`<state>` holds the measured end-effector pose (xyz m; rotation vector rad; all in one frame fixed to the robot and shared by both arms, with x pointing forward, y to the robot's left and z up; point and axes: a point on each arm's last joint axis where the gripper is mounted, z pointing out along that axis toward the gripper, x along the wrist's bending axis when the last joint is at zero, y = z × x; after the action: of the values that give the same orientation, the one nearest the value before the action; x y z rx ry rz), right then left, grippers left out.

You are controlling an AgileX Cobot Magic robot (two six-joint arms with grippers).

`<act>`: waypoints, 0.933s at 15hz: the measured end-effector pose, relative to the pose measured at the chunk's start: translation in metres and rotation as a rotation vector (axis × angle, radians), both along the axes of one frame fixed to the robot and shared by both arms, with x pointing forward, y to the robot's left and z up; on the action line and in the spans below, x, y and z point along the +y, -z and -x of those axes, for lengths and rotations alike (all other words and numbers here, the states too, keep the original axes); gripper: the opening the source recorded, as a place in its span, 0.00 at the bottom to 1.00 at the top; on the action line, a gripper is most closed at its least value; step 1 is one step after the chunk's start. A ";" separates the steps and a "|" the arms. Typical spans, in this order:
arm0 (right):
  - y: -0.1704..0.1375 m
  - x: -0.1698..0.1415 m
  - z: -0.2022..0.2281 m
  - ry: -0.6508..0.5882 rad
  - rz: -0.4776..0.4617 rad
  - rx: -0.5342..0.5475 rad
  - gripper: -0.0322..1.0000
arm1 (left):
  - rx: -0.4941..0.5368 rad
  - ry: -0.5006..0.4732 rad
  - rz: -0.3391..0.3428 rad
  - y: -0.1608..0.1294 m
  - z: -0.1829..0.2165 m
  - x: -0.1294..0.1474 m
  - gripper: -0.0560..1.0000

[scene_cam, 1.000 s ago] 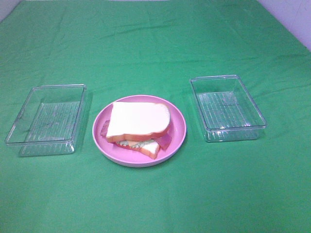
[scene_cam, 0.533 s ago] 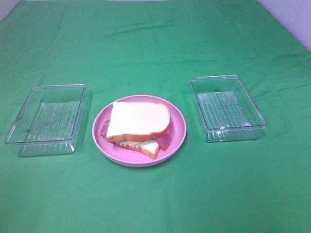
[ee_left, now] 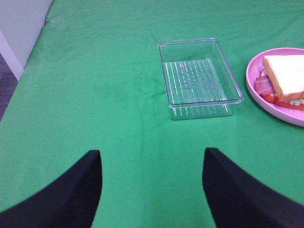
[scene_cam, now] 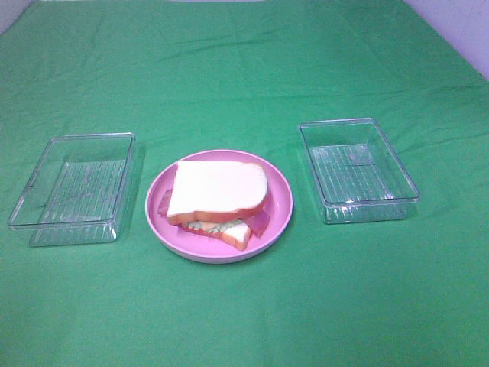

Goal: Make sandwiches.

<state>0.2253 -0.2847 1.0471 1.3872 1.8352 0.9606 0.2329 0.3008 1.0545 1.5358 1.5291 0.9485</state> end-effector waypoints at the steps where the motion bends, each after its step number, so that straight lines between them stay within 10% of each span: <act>1: 0.000 0.000 0.000 0.000 0.000 0.000 0.72 | 0.000 0.000 0.000 0.000 0.000 0.000 0.61; 14: 0.000 0.000 0.000 0.000 0.000 0.000 0.72 | 0.000 0.006 -0.007 0.000 0.000 0.000 0.61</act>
<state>0.2253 -0.2847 1.0471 1.3872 1.8352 0.9606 0.2329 0.3006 1.0545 1.5441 1.5219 0.9509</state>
